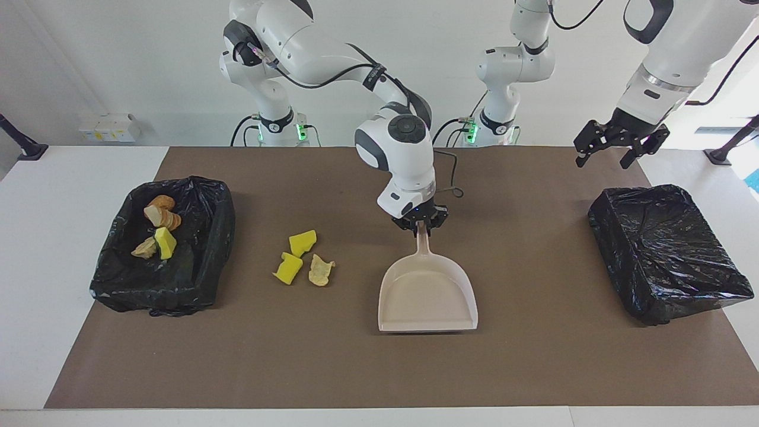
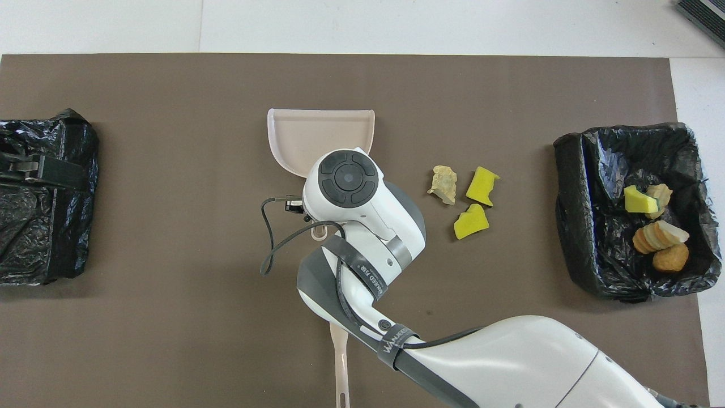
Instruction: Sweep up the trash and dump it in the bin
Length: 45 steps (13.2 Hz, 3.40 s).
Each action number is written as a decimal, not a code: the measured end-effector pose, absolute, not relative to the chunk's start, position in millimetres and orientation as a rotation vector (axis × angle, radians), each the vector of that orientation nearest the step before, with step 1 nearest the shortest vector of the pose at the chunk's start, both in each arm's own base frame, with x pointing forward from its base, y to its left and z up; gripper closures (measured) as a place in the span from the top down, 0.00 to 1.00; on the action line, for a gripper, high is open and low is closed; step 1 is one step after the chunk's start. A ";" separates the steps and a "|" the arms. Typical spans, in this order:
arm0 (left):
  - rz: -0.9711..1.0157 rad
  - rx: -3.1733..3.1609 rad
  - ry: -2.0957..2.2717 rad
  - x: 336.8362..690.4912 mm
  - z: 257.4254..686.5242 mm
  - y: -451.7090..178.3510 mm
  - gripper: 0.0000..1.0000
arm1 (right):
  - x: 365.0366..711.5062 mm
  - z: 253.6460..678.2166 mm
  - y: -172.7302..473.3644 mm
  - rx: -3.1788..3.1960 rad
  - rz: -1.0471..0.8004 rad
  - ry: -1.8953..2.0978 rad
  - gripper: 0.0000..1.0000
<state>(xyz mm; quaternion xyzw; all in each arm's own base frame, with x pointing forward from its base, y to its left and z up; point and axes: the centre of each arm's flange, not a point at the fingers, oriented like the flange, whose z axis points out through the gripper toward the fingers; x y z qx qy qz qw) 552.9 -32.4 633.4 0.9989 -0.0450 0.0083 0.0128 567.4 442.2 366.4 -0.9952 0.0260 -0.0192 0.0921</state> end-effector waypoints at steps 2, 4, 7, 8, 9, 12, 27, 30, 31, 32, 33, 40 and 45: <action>0.023 3.113 -0.142 552.7 633.2 -32.7 1.00 | 576.3 365.2 432.9 -2.956 -0.064 0.103 0.32; 0.020 3.113 -0.144 552.5 633.0 -33.2 1.00 | 577.1 359.9 430.8 -2.966 -0.060 0.102 0.32; 0.017 3.113 -0.146 552.4 632.6 -33.4 1.00 | 576.0 346.2 429.3 -2.978 -0.032 0.104 0.32; 0.016 3.113 -0.147 552.4 632.6 -33.4 1.00 | 575.6 344.1 429.0 -2.981 -0.029 0.103 0.39; 0.016 3.113 -0.147 552.4 632.6 -33.4 1.00 | 574.9 342.9 429.0 -2.983 -0.026 0.102 0.48; 0.016 3.113 -0.146 552.4 632.6 -33.4 1.00 | 583.3 353.0 414.3 -2.989 -0.033 0.134 0.85; 0.027 3.113 -0.147 553.5 631.2 -33.5 1.00 | 364.8 412.9 402.8 -3.073 0.350 0.042 1.00; 0.014 3.110 -0.185 555.2 612.1 -47.5 1.00 | 325.0 384.1 412.5 -3.091 0.371 -0.029 1.00; 0.010 3.109 -0.212 555.5 603.7 -58.0 1.00 | 315.0 376.5 416.2 -3.094 0.372 -0.050 1.00; 0.010 3.106 -0.244 555.2 596.4 -70.0 1.00 | 306.6 368.7 418.7 -3.091 0.366 -0.062 1.00; 0.012 3.104 -0.270 554.7 590.7 -81.6 1.00 | 300.3 362.2 420.7 -3.084 0.358 -0.067 1.00; 0.077 3.080 -0.374 563.5 544.1 -133.6 1.00 | 291.1 344.6 419.1 -3.060 0.319 -0.047 0.81; 0.075 3.045 -0.410 579.1 487.5 -190.7 1.00 | 284.7 336.0 417.1 -3.063 0.322 -0.049 0.37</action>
